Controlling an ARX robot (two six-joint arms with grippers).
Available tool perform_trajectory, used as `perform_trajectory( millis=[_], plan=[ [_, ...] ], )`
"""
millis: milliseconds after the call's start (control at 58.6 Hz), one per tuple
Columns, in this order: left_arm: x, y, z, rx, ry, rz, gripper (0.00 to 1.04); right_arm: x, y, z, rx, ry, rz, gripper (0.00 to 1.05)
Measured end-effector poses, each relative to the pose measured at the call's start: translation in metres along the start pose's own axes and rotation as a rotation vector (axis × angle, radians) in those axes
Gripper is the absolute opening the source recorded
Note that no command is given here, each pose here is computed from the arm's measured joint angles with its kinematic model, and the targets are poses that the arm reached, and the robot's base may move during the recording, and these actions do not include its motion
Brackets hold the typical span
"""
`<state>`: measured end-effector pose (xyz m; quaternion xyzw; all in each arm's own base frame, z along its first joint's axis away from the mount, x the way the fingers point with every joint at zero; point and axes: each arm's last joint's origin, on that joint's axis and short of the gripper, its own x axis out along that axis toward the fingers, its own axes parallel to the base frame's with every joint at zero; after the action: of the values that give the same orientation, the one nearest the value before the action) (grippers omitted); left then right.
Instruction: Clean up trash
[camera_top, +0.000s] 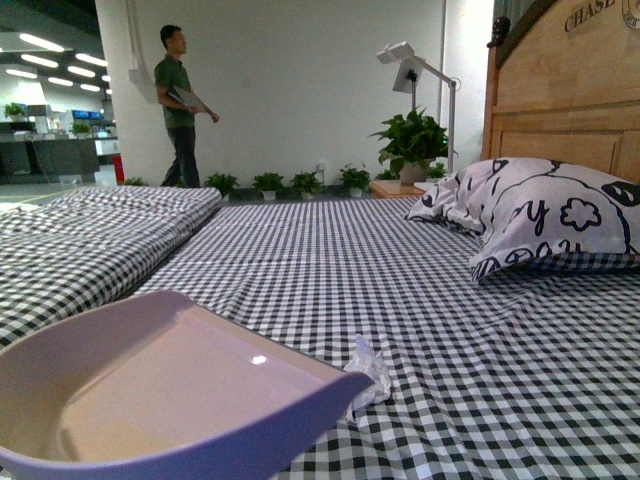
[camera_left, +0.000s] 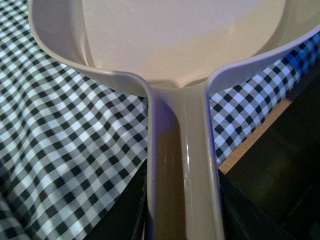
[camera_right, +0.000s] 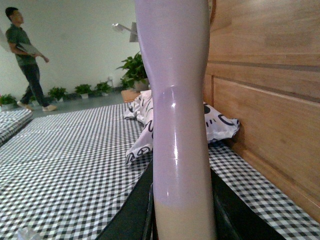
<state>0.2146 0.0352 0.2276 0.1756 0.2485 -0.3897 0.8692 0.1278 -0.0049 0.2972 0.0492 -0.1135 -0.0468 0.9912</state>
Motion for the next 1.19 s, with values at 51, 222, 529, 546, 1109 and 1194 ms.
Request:
perform_trajectory(
  millis=[51, 222, 529, 546, 1109, 1194],
  plan=[
    [0.005, -0.001, -0.001, 0.008, 0.013, -0.029, 0.28, 0.000, 0.000, 0.000, 0.000, 0.000, 0.000, 0.20],
    [0.017, 0.003, -0.008, 0.026, 0.055, -0.070, 0.28, 0.000, 0.000, 0.000, 0.000, 0.000, 0.000, 0.20],
    [0.036, 0.020, -0.019, 0.054, 0.113, -0.091, 0.28, 0.000, 0.000, 0.000, 0.000, 0.000, 0.000, 0.20],
    [0.037, 0.022, -0.019, 0.057, 0.112, -0.089, 0.28, 0.000, 0.000, 0.000, 0.000, 0.000, 0.000, 0.20],
    [0.058, 0.033, -0.023, 0.077, 0.148, -0.137, 0.28, 0.000, 0.000, 0.000, 0.000, 0.000, 0.000, 0.20],
    [0.059, 0.032, -0.024, 0.081, 0.153, -0.138, 0.28, 0.000, 0.000, 0.000, 0.000, 0.000, 0.000, 0.20]
  ],
)
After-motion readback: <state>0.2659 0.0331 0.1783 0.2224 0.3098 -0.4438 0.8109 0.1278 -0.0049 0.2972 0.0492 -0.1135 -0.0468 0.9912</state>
